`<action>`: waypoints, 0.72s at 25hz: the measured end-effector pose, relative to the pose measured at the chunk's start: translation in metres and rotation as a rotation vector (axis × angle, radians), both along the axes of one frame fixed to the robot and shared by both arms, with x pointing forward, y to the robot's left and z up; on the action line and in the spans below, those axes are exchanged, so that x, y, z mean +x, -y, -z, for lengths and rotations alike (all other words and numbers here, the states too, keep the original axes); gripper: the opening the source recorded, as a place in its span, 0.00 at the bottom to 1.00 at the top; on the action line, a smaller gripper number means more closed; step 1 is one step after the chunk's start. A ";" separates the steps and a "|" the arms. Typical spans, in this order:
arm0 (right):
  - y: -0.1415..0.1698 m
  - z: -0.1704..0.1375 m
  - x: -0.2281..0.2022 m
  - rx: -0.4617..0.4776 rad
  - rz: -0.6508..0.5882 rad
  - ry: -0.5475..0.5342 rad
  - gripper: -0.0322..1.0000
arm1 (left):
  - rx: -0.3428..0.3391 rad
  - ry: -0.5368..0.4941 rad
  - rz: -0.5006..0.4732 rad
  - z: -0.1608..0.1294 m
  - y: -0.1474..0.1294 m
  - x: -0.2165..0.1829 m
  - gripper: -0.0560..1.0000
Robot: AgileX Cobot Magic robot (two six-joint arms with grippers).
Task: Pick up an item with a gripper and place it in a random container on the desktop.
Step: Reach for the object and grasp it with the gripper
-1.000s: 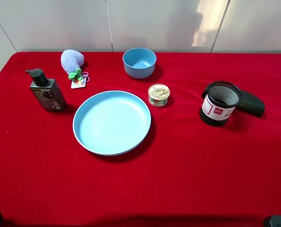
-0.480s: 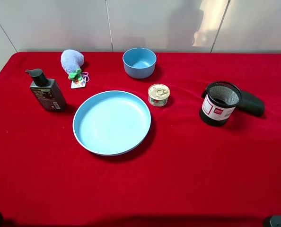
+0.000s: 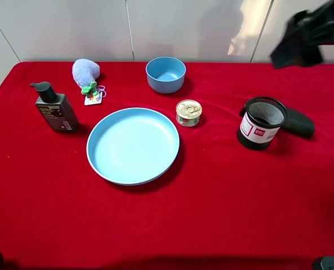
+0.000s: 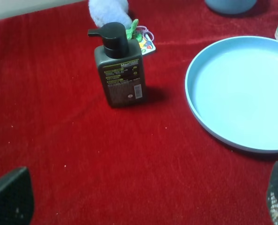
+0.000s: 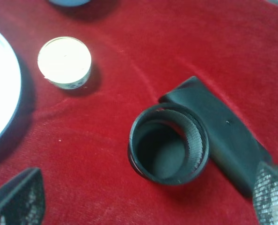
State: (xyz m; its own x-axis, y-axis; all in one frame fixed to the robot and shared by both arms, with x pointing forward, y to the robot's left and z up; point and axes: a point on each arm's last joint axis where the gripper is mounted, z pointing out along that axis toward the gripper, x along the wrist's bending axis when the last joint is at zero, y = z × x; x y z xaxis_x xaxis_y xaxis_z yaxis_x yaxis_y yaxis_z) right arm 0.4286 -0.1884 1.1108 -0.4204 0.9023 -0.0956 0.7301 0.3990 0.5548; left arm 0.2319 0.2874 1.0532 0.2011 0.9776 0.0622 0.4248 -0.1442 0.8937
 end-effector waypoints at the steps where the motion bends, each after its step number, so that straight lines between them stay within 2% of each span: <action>1: -0.006 0.001 0.003 -0.006 -0.014 -0.008 0.70 | 0.000 0.000 0.000 0.000 0.000 0.000 0.98; 10: -0.065 0.021 0.038 -0.110 -0.193 -0.071 0.70 | 0.000 0.000 0.000 0.000 0.000 0.000 0.98; 18: -0.097 0.045 0.072 -0.189 -0.288 -0.108 0.70 | 0.000 0.000 0.000 0.000 0.000 0.000 0.98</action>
State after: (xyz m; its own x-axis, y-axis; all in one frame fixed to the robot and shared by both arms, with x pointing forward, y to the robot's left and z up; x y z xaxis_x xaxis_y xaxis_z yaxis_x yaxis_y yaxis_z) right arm 0.5002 -0.0918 1.0656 -0.6713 0.7162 -0.1906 0.6236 0.6848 0.3770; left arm 0.2319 0.2874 1.0532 0.2011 0.9776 0.0622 0.4248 -0.1442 0.8937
